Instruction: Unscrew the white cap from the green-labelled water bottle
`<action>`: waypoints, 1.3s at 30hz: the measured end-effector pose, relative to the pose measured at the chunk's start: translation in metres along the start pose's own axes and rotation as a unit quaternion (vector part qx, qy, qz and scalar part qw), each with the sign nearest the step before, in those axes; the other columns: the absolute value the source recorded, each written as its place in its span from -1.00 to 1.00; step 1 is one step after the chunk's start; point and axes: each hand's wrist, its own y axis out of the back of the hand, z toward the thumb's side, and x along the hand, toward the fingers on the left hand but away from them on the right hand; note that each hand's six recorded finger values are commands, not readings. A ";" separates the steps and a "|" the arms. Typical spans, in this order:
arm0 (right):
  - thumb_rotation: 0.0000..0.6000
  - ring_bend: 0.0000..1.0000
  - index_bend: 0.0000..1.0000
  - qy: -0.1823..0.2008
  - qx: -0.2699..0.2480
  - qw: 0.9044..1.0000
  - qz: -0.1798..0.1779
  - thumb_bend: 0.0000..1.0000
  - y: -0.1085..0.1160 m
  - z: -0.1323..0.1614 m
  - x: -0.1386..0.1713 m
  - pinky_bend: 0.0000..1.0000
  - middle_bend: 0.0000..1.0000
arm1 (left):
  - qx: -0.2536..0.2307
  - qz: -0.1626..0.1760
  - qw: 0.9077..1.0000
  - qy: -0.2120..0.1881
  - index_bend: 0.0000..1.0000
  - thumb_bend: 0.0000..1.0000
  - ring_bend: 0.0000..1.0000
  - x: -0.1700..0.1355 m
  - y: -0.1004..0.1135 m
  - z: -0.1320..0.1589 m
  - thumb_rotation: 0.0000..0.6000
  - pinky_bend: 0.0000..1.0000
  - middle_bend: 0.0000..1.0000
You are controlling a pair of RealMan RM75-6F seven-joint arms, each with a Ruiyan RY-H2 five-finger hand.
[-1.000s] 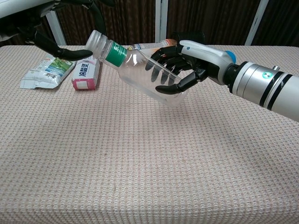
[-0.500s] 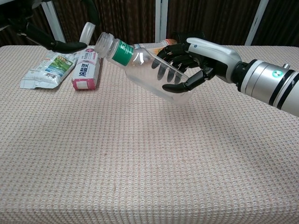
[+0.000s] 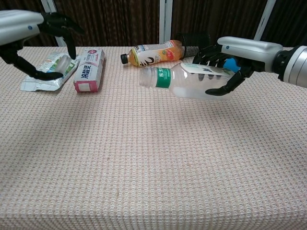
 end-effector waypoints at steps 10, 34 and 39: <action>1.00 -0.13 0.30 -0.031 0.066 0.997 0.002 0.26 0.002 -0.008 0.001 -0.01 0.12 | 0.066 -0.093 0.992 0.052 -0.55 -0.65 -1.00 0.000 -0.047 -0.003 1.00 -0.99 -0.77; 1.00 -1.00 -1.00 -0.093 0.117 0.988 -0.024 -0.57 0.006 -0.019 0.018 -0.86 -0.83 | -0.029 0.027 0.988 0.150 -0.62 -0.75 -1.00 -0.070 0.037 -0.074 1.00 -0.99 -0.78; 1.00 -0.96 -1.00 -0.134 0.108 0.981 -0.091 -0.53 0.033 -0.049 0.075 -0.82 -0.72 | -0.012 0.046 0.978 0.204 -0.61 -0.75 -1.00 -0.110 0.043 -0.109 1.00 -1.00 -0.78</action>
